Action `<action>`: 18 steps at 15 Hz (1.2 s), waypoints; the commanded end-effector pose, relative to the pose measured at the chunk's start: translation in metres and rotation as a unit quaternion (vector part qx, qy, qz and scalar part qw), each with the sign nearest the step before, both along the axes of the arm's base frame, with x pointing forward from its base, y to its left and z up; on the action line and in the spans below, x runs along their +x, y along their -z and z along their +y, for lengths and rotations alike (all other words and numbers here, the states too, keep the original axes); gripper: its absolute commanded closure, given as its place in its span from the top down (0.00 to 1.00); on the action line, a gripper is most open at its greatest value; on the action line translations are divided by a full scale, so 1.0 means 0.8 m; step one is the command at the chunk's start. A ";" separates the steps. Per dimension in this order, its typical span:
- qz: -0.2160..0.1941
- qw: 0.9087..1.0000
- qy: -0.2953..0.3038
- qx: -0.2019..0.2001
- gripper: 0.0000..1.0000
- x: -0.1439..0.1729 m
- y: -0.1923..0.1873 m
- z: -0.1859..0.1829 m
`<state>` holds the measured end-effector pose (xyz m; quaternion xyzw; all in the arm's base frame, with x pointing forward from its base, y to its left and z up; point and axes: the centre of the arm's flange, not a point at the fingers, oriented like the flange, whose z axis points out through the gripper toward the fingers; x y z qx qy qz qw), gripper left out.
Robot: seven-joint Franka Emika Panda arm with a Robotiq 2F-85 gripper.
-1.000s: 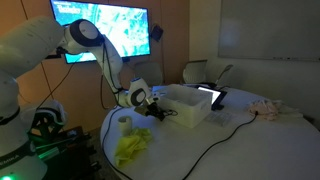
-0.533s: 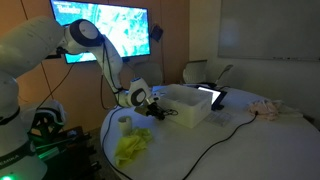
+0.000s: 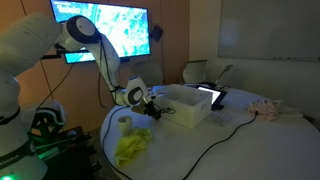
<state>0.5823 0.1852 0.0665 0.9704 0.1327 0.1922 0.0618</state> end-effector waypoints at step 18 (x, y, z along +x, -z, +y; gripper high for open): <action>0.175 0.976 0.013 -0.127 0.13 -0.122 -0.202 -0.012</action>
